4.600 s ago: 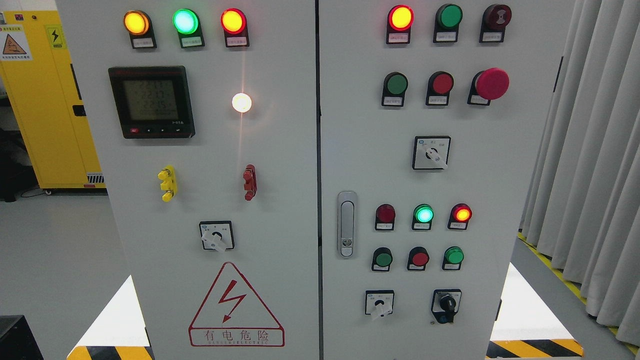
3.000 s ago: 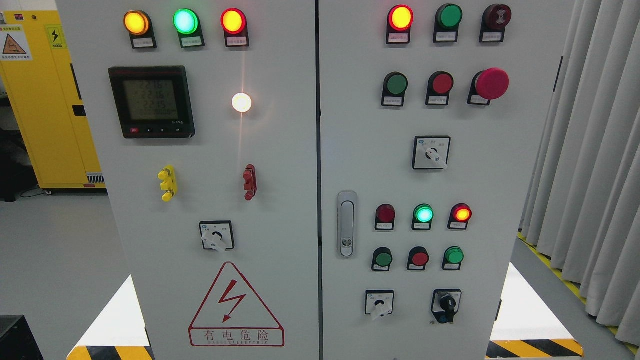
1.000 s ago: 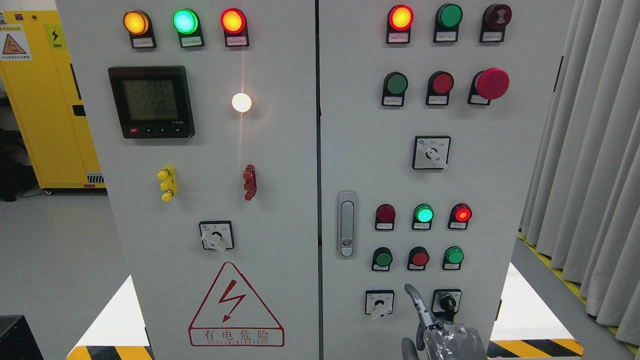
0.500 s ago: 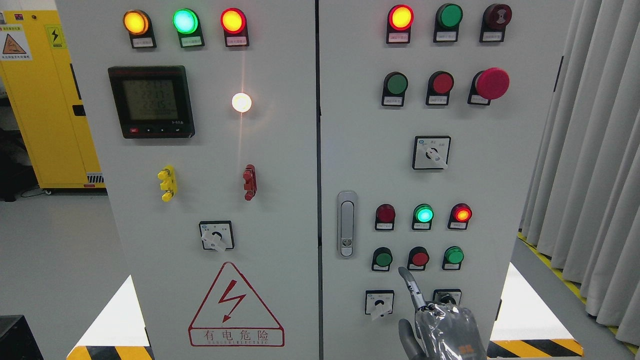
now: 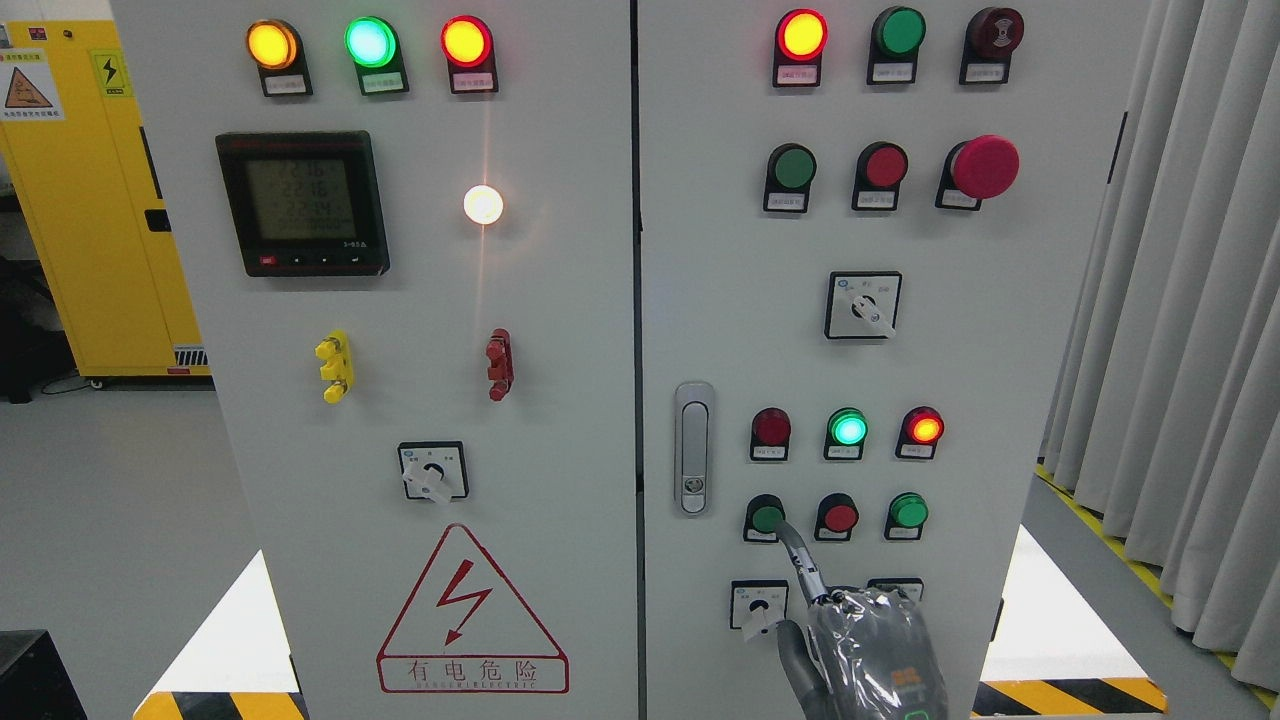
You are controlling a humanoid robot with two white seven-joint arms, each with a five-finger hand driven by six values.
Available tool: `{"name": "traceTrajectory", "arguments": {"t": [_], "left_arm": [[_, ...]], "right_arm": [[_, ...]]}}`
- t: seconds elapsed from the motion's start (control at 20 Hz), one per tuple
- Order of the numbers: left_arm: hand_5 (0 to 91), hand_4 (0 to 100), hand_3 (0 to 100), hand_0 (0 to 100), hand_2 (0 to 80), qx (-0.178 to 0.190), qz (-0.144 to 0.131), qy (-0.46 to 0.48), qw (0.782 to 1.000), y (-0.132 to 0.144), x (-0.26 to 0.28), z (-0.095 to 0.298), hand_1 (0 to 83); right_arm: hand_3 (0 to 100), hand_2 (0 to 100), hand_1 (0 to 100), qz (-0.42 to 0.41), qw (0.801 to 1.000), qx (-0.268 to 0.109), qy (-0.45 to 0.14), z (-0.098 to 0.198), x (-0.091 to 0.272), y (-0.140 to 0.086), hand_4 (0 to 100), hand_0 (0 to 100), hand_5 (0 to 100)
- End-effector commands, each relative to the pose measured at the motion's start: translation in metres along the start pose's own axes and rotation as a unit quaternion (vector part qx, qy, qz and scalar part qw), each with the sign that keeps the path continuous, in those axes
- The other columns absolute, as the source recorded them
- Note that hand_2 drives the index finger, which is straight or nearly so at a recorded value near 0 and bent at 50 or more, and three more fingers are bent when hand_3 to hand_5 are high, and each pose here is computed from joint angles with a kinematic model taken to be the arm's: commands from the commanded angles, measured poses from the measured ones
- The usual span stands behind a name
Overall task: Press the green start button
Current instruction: 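Press the green push button with the right hand's index finger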
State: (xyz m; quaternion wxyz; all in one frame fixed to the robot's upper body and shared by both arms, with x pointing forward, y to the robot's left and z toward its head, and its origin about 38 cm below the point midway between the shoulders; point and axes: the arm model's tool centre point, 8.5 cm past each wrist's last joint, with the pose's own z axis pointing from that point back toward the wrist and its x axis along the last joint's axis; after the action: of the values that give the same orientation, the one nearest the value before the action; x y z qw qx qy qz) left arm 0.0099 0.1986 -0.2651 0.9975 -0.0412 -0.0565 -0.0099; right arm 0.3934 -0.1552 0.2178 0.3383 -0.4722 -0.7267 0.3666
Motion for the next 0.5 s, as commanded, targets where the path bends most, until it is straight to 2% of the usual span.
{"name": "traceTrajectory", "arguments": {"t": [0.0,0.45], "left_arm": [[0.0,0,0,12,0.0,0.000,0.000,0.000,1.000,0.0000,0.0000,0.0000,55.6],[0.0,0,0,12,0.0,0.000,-0.001,0.000,1.000,0.0000,0.0000,0.0000,55.6]], "right_arm": [[96,0,100,-0.009,1.000,0.022,-0.003,-0.0021,0.0039,0.0170,97,67,100],[97,0,100,-0.012,1.000,0.020,0.002,-0.0022,0.0000,0.0158,97,66,100]]}}
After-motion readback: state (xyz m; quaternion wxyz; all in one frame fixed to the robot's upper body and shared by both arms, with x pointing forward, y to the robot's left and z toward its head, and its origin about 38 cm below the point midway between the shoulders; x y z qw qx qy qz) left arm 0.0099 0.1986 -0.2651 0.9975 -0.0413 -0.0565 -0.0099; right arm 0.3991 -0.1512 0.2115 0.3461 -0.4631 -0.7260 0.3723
